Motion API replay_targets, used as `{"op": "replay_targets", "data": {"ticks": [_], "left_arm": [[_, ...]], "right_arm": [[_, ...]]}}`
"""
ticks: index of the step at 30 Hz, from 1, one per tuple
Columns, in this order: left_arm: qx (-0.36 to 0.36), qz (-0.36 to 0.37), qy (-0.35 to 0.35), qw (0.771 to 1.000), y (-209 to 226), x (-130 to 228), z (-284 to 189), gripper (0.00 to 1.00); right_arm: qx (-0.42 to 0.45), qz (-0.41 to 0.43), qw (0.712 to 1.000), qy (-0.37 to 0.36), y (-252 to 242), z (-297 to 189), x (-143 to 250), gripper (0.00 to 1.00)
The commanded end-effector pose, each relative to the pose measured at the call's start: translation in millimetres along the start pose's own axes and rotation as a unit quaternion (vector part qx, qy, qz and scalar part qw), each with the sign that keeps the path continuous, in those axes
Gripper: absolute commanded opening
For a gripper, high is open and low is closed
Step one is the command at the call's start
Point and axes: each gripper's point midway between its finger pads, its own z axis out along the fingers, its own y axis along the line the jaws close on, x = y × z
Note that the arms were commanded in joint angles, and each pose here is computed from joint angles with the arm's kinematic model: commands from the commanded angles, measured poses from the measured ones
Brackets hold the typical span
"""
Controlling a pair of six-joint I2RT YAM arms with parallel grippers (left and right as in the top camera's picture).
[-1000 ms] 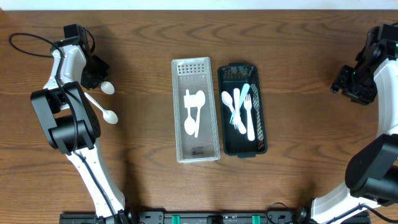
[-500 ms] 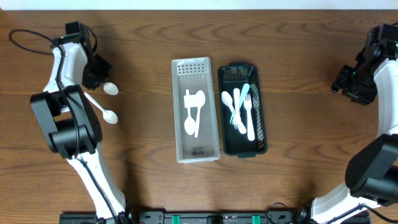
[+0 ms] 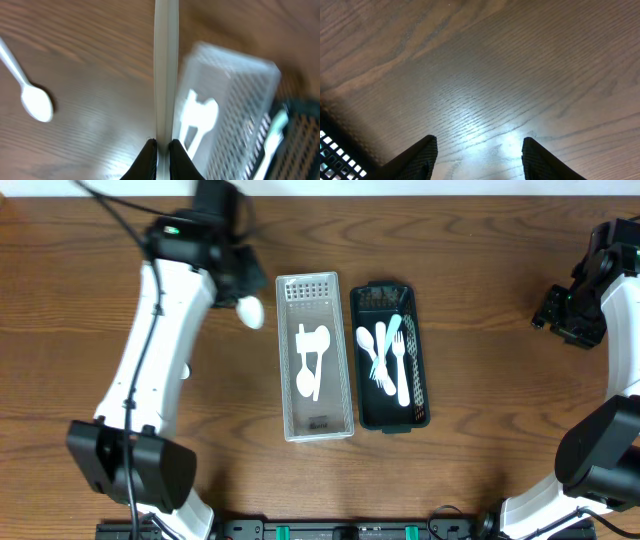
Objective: Pack container
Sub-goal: 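Drop the white spoon into the clear tray with the left gripper, then grasp the last white spoon with the left gripper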
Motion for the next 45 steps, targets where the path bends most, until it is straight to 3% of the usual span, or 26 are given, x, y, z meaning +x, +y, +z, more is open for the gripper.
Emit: {"op": "replay_targets", "data": {"ticks": [1, 9, 19, 23, 30, 35, 40, 45], "left_arm": [[0.005, 0.051, 0.016, 0.999, -30, 24, 5, 0.08], [-0.013, 0.124, 0.080, 0.989, -64, 85, 59, 0.08], [-0.062, 0.138, 0.148, 0.977, -55, 125, 130, 0.09], [-0.068, 0.139, 0.155, 0.976, -53, 128, 135, 0.27], [-0.062, 0.191, 0.140, 0.970, -54, 116, 129, 0.29], [-0.103, 0.227, 0.069, 0.966, -43, 78, 91, 0.29], [-0.100, 0.190, -0.018, 0.977, -23, 37, 33, 0.29], [-0.097, 0.104, -0.078, 0.987, 30, -3, -19, 0.50]], "right_arm": [[0.004, -0.014, 1.000, 0.003, 1, 1, 2, 0.58], [0.003, -0.023, 1.000, 0.004, 1, 1, 3, 0.58], [0.001, -0.023, 1.000, 0.008, 2, 1, 5, 0.58], [0.001, -0.023, 1.000, 0.009, 2, 1, 5, 0.58], [-0.001, -0.023, 1.000, 0.009, 2, 1, 5, 0.58], [-0.001, -0.023, 1.000, 0.008, 2, 1, 5, 0.58], [-0.001, -0.023, 1.000, 0.008, 2, 1, 5, 0.58], [-0.001, -0.023, 1.000, 0.008, 2, 1, 5, 0.59]]}}
